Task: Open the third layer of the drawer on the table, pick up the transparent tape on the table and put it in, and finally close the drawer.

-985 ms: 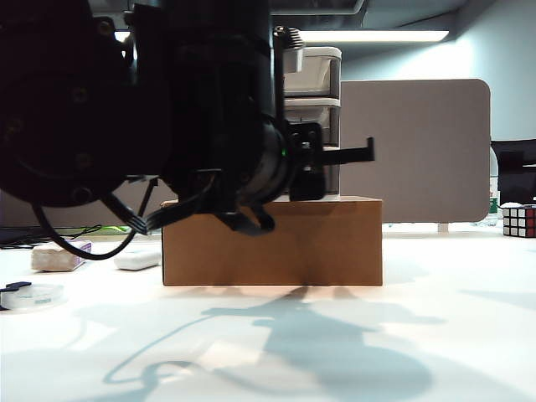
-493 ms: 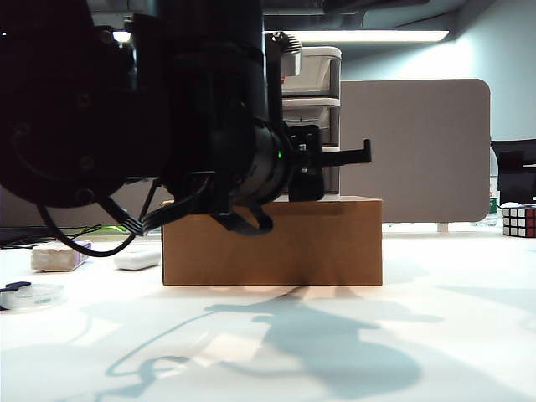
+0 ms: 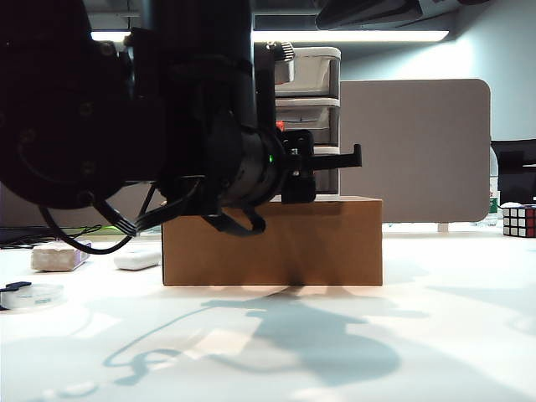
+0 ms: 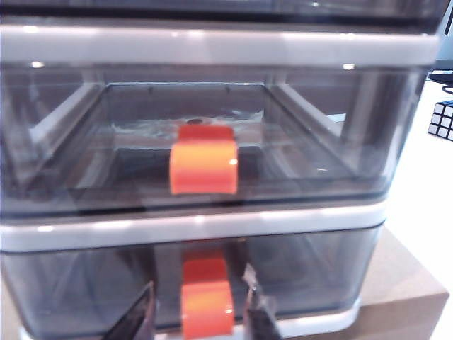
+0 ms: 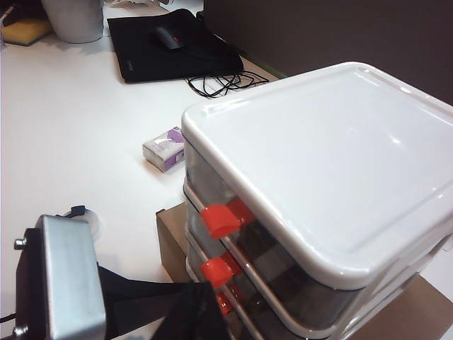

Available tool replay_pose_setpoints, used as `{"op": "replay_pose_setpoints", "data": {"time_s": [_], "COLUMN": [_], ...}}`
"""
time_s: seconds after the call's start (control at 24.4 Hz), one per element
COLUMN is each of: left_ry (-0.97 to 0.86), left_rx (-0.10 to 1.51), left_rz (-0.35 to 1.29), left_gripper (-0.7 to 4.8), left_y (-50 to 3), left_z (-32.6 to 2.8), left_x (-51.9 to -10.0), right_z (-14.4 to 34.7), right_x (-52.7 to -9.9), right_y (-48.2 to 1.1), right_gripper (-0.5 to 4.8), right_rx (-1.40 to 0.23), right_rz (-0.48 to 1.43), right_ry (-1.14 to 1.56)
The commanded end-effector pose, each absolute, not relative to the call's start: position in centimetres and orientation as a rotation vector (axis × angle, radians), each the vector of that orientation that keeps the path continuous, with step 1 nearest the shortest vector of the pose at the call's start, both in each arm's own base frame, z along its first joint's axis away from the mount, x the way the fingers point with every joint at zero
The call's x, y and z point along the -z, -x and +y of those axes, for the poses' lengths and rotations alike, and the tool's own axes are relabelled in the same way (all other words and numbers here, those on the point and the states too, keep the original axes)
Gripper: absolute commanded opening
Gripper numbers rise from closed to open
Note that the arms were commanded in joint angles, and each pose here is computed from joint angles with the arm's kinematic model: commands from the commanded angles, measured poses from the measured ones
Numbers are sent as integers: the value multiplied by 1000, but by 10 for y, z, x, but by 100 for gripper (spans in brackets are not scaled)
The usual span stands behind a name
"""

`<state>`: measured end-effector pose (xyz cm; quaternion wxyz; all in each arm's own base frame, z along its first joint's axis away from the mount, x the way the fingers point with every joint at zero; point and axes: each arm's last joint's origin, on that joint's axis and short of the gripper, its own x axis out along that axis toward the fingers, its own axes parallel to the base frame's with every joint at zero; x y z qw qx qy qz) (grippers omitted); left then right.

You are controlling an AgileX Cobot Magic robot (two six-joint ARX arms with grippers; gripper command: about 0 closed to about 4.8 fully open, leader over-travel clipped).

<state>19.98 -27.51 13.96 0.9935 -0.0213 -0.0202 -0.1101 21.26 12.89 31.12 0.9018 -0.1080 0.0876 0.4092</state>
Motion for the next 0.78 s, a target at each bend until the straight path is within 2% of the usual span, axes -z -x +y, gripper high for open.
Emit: {"op": "replay_pose_setpoints", "data": {"time_s": [0.04,0.49,0.62,0.78], "left_ry": [50,48,47,47], "left_rx": [254,255,255,254], "left_rz": [-49,-48,-47,-47], "left_gripper": [151,141,106,88], "left_y": [-201,-203,-203,-203], "left_z": [-278,-277,-277,-277], "left_x": [-142,-142,-142,-142], "right_z": [129,129,129,129], "right_x": [-314,-314,-314,-313], "right_y": [-212,-212,-212,-212], "right_gripper": [-5,-5,-5,-5], "right_rx": [-851,-851,-851,-852], "right_rz": [164,165,165,175], "right_ry": [225,224,224,225]}}
